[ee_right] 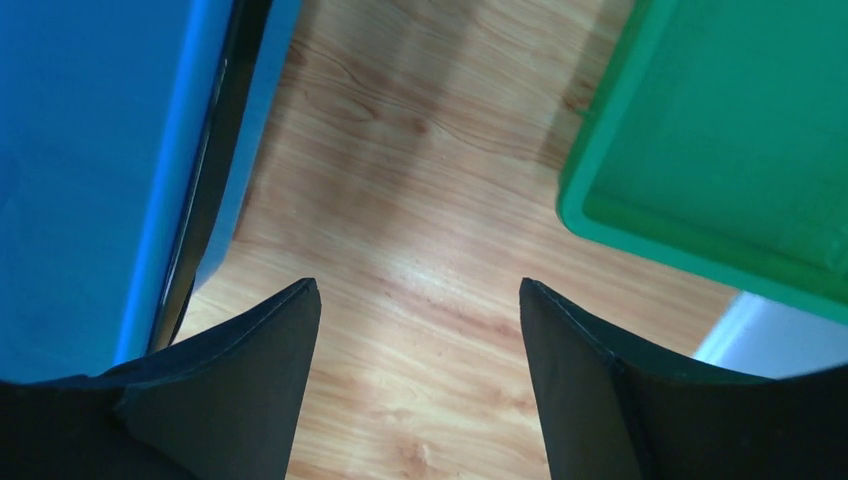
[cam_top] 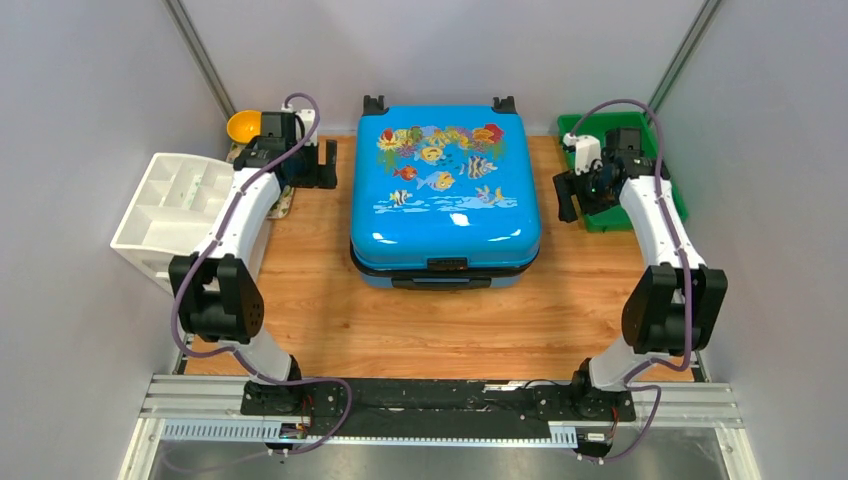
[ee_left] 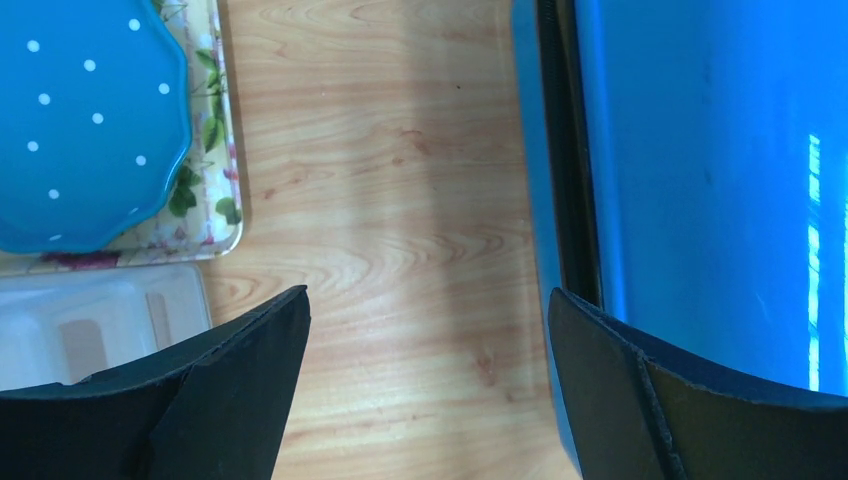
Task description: Open, take out, and arrange the luggage
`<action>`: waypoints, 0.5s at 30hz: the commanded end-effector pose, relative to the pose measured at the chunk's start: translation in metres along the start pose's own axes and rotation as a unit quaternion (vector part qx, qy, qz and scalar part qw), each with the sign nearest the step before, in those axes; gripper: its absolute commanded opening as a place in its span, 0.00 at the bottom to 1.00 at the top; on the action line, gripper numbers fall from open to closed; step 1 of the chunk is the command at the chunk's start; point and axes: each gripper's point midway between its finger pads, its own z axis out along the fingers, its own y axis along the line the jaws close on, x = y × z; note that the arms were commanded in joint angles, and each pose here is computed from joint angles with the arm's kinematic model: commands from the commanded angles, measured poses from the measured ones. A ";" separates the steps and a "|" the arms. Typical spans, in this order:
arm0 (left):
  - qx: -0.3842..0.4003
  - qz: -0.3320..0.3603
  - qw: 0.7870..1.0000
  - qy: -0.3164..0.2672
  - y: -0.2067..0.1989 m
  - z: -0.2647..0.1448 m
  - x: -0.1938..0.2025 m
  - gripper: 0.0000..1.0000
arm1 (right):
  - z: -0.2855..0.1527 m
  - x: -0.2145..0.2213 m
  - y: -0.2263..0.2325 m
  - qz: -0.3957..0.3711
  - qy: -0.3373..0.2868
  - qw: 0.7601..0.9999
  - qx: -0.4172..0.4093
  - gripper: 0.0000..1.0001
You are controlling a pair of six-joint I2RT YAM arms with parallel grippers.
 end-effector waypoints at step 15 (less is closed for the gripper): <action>-0.024 -0.006 0.998 -0.061 0.019 0.064 -0.054 0.96 | 0.043 0.005 0.160 -0.163 -0.149 0.945 -0.241 0.66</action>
